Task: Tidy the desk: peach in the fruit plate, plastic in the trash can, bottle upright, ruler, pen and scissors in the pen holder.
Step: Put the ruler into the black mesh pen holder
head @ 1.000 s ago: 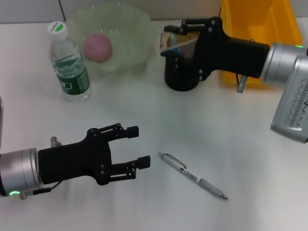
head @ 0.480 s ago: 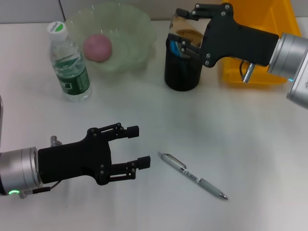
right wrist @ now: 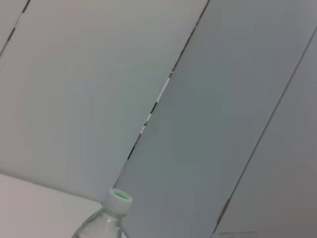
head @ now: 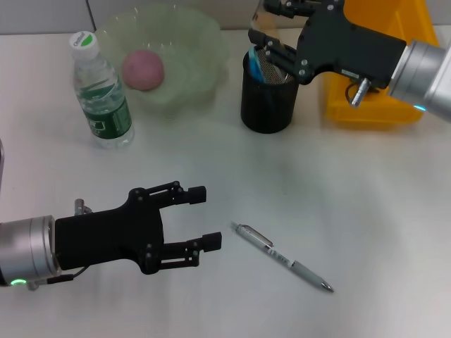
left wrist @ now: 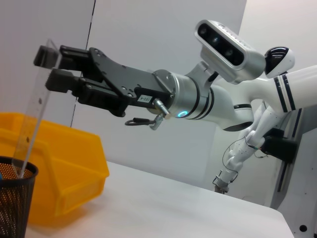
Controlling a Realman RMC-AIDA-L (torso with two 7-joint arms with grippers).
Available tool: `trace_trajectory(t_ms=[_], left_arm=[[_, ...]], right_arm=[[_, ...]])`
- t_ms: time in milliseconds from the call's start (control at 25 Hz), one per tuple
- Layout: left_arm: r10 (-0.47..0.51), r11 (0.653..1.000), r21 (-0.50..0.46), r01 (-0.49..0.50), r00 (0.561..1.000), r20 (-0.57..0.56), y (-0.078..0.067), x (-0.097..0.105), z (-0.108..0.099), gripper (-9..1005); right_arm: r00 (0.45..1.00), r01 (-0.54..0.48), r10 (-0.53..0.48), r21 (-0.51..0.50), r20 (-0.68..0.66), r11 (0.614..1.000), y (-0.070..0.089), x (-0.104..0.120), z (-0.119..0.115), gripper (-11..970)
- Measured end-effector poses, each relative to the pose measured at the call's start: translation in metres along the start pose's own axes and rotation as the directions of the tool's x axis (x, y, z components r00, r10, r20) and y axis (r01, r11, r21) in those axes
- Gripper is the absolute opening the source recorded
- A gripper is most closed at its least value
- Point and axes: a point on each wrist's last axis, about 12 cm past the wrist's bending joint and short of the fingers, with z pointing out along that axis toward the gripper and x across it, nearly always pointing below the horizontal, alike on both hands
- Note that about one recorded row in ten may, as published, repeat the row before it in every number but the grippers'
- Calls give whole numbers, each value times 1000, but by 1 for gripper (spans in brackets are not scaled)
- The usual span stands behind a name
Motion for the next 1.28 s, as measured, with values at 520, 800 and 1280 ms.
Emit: trace_trajectory(t_ms=[520,800,1280], left_arm=[[-2,1000,3,2,1000,4,-2,0,-2,782],[-4,1000,6,4,1000,2,-2,1,-2,782],[-5,1000,13,5,1000,7,-4,1,-3,782]], right_arm=[[974,-218,221,71,-39,973,-9,7,6,380],[942,-318,328,123,-73,940,-12,14,5,381],[889,-426,446,173,-99,888,-16,19,5,380]])
